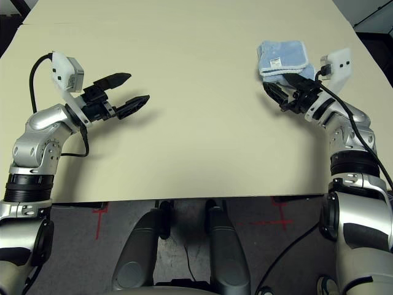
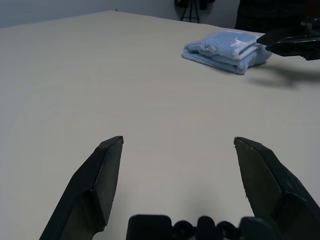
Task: Fold the towel and set it aside.
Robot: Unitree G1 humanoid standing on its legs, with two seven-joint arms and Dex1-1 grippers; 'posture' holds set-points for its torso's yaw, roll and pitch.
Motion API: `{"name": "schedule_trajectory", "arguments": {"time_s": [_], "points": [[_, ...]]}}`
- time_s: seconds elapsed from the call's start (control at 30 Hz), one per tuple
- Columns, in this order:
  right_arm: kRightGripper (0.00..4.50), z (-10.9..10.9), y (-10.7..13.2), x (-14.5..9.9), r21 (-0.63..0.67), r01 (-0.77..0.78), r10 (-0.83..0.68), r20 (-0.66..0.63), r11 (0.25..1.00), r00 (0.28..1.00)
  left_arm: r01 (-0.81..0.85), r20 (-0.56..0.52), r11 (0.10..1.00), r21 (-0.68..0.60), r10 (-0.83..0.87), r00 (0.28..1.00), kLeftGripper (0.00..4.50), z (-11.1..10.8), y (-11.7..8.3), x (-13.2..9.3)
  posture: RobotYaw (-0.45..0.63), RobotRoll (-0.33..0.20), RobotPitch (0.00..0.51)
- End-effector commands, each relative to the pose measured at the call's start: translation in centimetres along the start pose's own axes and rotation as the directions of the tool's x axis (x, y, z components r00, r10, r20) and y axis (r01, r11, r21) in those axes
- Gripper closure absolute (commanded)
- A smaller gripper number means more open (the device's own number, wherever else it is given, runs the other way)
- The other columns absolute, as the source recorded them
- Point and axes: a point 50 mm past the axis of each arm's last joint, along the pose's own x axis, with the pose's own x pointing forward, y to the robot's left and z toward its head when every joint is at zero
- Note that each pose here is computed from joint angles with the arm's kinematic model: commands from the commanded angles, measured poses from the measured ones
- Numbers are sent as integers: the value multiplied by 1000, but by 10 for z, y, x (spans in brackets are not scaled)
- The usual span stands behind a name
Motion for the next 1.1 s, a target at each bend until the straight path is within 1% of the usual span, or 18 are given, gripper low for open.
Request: {"name": "schedule_trajectory", "arguments": {"time_s": [0.03, 0.1, 0.2, 0.27, 0.37, 0.47, 0.6, 0.8, 1.0, 1.1], "points": [[36, -11, -6, -8, 30, 99, -98, -41, 995, 994, -2, -16, 1000, -7, 2, 1000, 0, -3, -1, -2, 47, 0, 265], [36, -16, -9, -11, 49, 137, -132, -90, 989, 987, 1, -18, 1000, -4, -1, 1000, 0, -3, 0, -2, 44, 0, 266], [36, -23, -10, -17, 106, 136, -118, -162, 985, 980, 5, -19, 1000, -2, -5, 1000, 0, -2, 1, -2, 38, 0, 266], [36, -22, -7, -18, 170, 119, -94, -151, 978, 984, 8, -21, 1000, -1, -8, 1000, 0, -2, 1, -2, 33, 0, 267], [36, -24, -5, -16, 201, 131, -97, -168, 971, 981, 14, -22, 1000, -1, -14, 1000, 0, -3, 1, -1, 28, 0, 268], [36, -26, -6, -6, 211, 185, -149, -178, 960, 973, 25, -19, 1000, -1, -25, 1000, 0, -2, 0, 2, 24, 0, 268], [36, -25, -10, 3, 173, 248, -219, -171, 953, 961, 28, -18, 1000, 0, -28, 999, 0, -2, 0, 3, 26, 0, 267], [36, -26, -22, 8, 91, 378, -358, -186, 921, 915, 33, -22, 999, 2, -33, 999, 0, -1, 0, 1, 31, 0, 270], [36, -22, -32, 4, -5, 428, -420, -207, 904, 884, 32, -25, 999, 5, -32, 999, 0, -1, 0, 0, 36, 0, 271], [36, -18, -35, 2, -1, 423, -415, -192, 906, 889, 30, -26, 1000, 4, -30, 999, 0, -2, -1, -1, 34, 0, 272]]}}
